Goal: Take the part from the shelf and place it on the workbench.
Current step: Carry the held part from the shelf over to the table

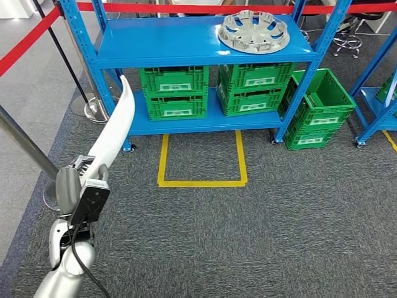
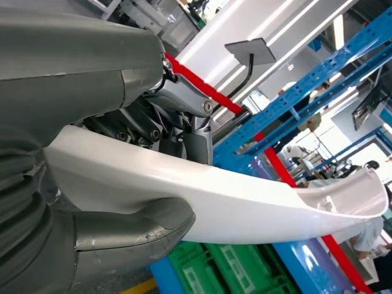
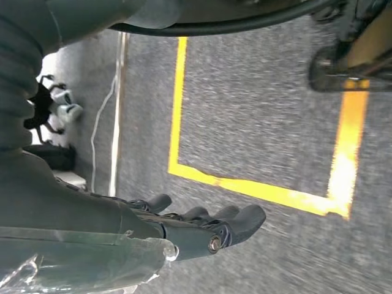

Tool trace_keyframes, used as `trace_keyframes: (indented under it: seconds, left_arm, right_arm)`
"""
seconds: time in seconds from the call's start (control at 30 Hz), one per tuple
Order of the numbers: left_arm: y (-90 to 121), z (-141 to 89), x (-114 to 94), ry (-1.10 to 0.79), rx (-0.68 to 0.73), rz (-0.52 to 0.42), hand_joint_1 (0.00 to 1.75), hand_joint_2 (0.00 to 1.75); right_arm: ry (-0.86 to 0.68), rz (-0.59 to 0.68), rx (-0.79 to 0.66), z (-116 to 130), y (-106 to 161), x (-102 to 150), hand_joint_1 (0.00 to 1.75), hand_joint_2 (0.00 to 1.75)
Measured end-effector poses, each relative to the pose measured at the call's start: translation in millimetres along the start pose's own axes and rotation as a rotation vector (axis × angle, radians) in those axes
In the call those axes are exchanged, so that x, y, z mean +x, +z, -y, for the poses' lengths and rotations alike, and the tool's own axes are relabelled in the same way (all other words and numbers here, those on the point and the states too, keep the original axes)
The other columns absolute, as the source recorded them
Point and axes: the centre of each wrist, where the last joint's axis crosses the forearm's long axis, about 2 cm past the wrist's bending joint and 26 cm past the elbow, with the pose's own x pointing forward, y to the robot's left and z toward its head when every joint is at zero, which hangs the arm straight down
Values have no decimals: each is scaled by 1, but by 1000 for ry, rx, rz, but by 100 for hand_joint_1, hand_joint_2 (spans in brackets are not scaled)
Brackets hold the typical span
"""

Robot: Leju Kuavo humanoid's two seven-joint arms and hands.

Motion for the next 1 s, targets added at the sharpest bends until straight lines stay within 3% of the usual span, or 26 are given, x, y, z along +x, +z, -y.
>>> trace_keyframes:
  seconds: [0.17, 0.4, 0.6, 0.83, 1.0]
  left_arm:
    - [2, 6, 0, 14, -19, -14, 169, 175]
    - [9, 9, -2, 19, -5, -40, 169, 175]
    - [10, 10, -5, 18, -10, -47, 169, 175]
    - [-17, 7, -2, 25, -16, 5, 169, 175]
    - [-21, 10, -3, 40, -30, -4, 169, 175]
  right_arm:
    - [-10, -18, -17, -2, 0, 0, 0, 175]
    - [-35, -55, -112, -28, 5, 12, 0, 175]
    - [-51, -37, -117, -29, 4, 16, 0, 175]
    - [-102, 1, -125, -26, 2, 25, 0, 175]
    - [-106, 12, -129, -25, 1, 28, 0, 175]
